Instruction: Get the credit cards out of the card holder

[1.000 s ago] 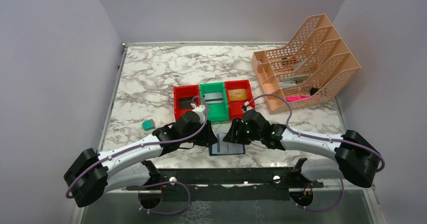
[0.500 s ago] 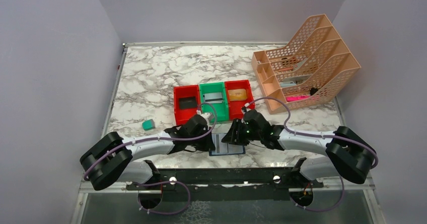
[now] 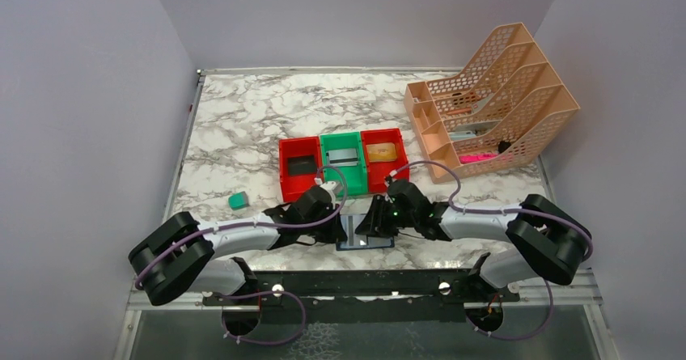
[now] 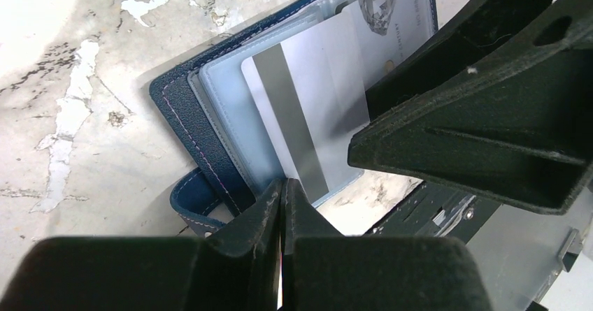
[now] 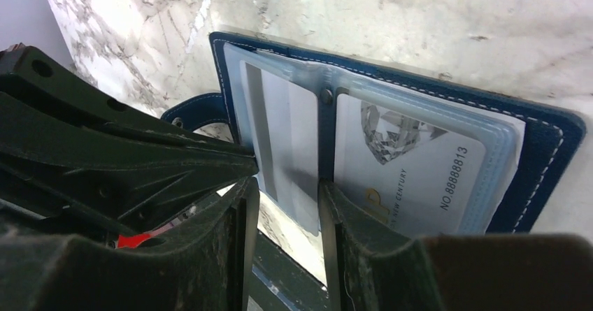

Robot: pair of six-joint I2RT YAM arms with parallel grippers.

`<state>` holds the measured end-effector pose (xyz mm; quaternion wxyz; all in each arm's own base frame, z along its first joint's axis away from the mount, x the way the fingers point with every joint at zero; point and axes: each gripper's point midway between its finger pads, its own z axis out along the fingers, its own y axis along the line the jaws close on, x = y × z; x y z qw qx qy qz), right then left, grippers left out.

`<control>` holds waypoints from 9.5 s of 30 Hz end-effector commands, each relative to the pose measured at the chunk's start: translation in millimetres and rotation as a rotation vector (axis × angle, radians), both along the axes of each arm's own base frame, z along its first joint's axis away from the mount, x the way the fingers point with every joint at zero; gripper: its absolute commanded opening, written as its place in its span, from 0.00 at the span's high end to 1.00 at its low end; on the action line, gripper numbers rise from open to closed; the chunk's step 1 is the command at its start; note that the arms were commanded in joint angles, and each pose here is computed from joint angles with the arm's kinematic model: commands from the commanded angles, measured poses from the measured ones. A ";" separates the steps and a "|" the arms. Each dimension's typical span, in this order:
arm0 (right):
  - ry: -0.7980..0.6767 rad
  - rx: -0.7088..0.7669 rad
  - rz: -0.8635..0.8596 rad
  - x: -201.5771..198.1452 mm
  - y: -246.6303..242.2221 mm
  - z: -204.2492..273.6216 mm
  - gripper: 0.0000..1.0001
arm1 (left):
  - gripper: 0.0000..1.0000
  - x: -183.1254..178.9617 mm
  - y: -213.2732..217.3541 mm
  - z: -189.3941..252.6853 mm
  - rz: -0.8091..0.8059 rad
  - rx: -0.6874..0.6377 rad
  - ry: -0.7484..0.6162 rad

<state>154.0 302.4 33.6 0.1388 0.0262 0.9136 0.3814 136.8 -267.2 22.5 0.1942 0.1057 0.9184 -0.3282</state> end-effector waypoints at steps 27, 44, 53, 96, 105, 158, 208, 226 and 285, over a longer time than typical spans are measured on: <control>0.018 0.077 -0.082 -6.2 -33.4 -10.3 0.98 | 0.91 -3.8 17.8 -9.2 0.018 0.089 -0.013; -0.034 0.104 -0.087 0.0 -34.0 -5.4 0.78 | 0.55 24.3 -30.3 49.8 -0.017 -0.079 -0.121; 0.045 0.186 -0.128 -3.6 -39.8 -11.1 0.61 | 0.68 2.1 -6.8 -26.6 -0.019 0.121 0.022; 0.034 0.223 -0.034 5.8 -27.3 -8.6 0.83 | 0.83 7.1 -3.6 -13.0 -0.003 0.130 -0.021; 0.025 0.233 -0.020 1.8 -28.8 -5.0 0.76 | 0.83 6.6 -5.8 -13.6 -0.008 0.127 -0.012; -0.307 0.085 -0.105 36.4 -60.5 66.7 0.99 | 0.18 69.2 49.5 131.3 0.255 0.126 -0.474; -1.039 -0.081 0.303 132.2 -5.3 172.6 0.99 | 0.01 136.4 276.0 153.7 0.828 0.373 -0.495; -1.181 -0.474 0.552 197.2 24.0 125.0 0.99 | 0.01 139.4 279.3 150.8 0.835 0.392 -0.496; -1.350 -0.851 1.100 221.0 53.1 13.6 0.84 | 0.01 139.2 268.3 156.4 0.786 0.343 -0.516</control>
